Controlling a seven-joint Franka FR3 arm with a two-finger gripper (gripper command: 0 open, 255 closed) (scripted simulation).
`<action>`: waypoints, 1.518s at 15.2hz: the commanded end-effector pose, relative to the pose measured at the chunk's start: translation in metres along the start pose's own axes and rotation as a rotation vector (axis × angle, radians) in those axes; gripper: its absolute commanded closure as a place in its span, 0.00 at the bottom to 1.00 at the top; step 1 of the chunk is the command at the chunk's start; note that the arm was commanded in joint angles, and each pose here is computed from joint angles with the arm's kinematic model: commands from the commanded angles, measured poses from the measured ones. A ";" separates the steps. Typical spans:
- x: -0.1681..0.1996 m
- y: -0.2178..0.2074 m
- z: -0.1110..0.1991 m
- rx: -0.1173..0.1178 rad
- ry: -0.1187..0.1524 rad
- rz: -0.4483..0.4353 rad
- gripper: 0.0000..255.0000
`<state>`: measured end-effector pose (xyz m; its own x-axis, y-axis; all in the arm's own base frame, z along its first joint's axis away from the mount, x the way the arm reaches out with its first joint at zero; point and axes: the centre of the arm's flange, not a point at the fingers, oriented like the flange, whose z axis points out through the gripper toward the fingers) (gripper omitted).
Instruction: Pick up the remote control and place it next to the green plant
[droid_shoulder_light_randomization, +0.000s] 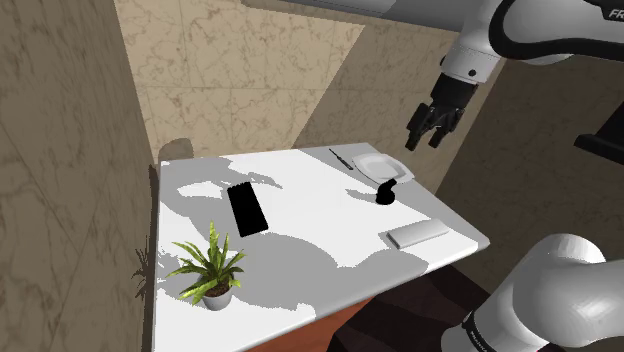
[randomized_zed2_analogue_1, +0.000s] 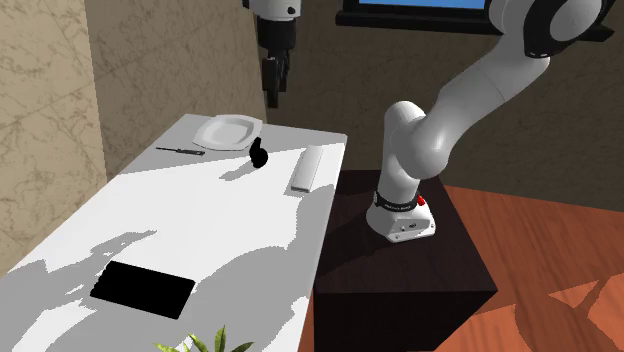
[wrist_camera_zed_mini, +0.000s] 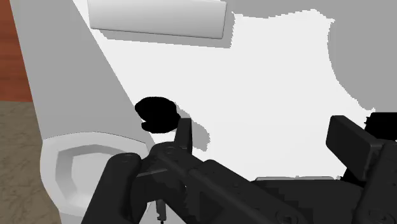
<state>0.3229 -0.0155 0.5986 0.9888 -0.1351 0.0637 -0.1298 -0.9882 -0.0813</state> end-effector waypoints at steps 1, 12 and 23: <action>0.000 0.000 0.000 0.000 0.000 0.000 0.00; -0.050 0.040 0.125 -0.026 -0.052 -0.712 0.00; -0.067 0.094 0.233 -0.046 -0.093 -1.278 0.00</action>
<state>0.2624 -0.0815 0.3619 0.4298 0.9029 0.0024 0.9028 -0.4297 0.0183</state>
